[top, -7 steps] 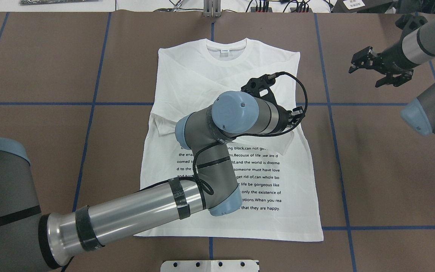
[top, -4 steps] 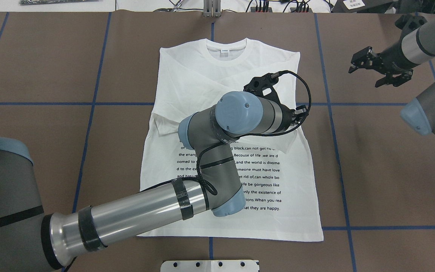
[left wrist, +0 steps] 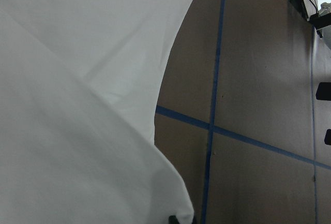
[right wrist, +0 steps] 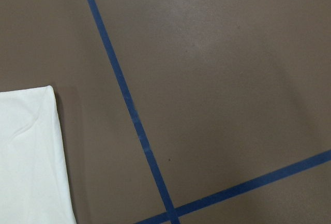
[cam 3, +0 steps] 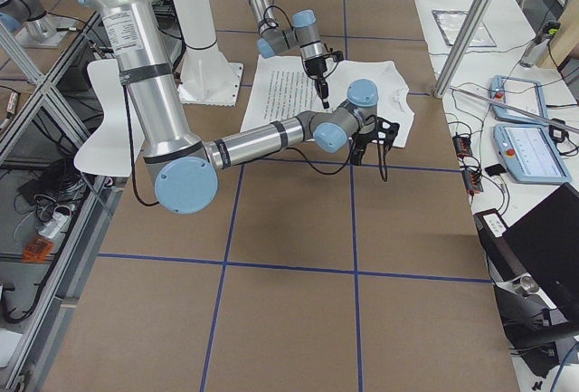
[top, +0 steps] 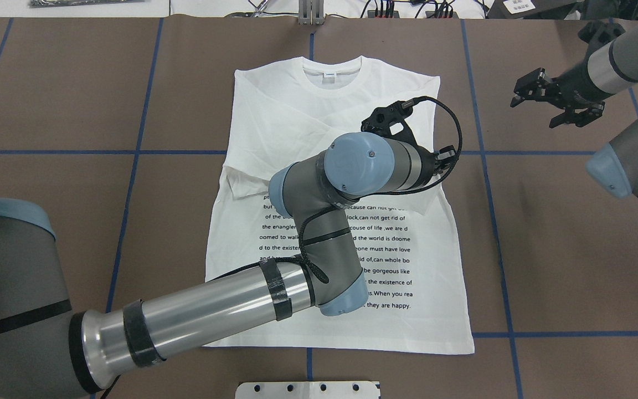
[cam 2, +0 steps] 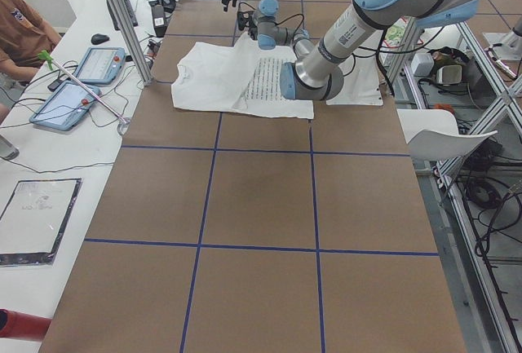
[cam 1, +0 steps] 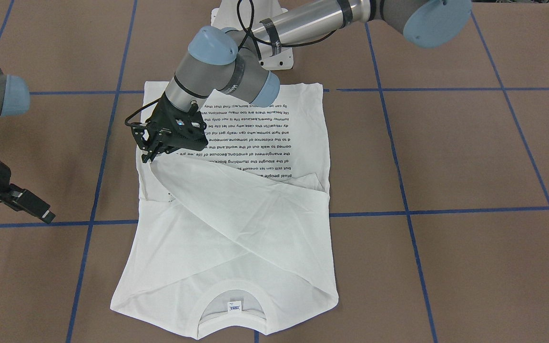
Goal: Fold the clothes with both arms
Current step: 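Release the sleeve and withdraw the left gripper while the right arm lowers toward the hem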
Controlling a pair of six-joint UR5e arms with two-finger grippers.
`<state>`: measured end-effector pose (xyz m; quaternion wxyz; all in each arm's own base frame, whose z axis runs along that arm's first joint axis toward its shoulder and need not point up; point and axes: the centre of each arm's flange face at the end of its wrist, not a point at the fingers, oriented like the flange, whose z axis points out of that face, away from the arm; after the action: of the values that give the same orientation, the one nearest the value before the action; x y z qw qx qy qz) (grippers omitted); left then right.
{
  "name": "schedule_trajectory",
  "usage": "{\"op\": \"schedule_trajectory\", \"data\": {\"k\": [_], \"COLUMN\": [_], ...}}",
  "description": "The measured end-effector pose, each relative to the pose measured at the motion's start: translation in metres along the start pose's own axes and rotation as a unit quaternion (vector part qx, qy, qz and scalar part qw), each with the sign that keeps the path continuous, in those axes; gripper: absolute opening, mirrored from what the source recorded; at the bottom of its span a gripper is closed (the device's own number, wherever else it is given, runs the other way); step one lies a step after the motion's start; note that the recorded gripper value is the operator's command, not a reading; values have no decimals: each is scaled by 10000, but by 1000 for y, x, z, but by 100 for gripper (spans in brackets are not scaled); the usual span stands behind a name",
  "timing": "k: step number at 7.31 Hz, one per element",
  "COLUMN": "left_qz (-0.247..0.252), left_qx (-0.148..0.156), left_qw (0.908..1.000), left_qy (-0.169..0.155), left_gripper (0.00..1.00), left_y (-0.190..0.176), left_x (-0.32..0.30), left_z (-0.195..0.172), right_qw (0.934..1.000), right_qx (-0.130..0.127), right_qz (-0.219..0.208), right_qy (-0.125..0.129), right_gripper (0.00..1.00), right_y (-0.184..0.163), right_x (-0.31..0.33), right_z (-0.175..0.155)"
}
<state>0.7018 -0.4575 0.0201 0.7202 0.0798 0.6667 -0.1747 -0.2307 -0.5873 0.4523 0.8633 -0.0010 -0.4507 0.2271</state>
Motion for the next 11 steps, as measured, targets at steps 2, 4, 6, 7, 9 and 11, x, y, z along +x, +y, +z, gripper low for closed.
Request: {"op": "schedule_trajectory", "data": {"k": [2,4,6,7,9,11], "left_qz": [-106,-120,-133,-126,-17,439], "left_qx": [107,292,388,412,163,-30], "left_qw": [9999,9994,9989,9988,9999,9986], "left_qy": [68,165,217,230,41,-277], "left_gripper": [63,64,63,63,63,63], "left_y": [-2,-8,-17,-25,-56,-74], "left_x": [8,6,6,8,-4,-60], "left_z": [6,10,8,5,-14,-65], "right_qw": [10000,10000,10000,9998,9987,9953], "right_qx": [0,5,-17,-11,97,87], "right_qz": [8,30,74,157,429,898], "right_qy": [1,-15,-65,-117,-247,-345], "right_gripper": [100,100,100,100,100,98], "right_y": [0,1,11,30,107,191], "right_x": [0,-1,-9,-23,-55,-61], "right_z": [0,-2,-3,-1,6,4]}}
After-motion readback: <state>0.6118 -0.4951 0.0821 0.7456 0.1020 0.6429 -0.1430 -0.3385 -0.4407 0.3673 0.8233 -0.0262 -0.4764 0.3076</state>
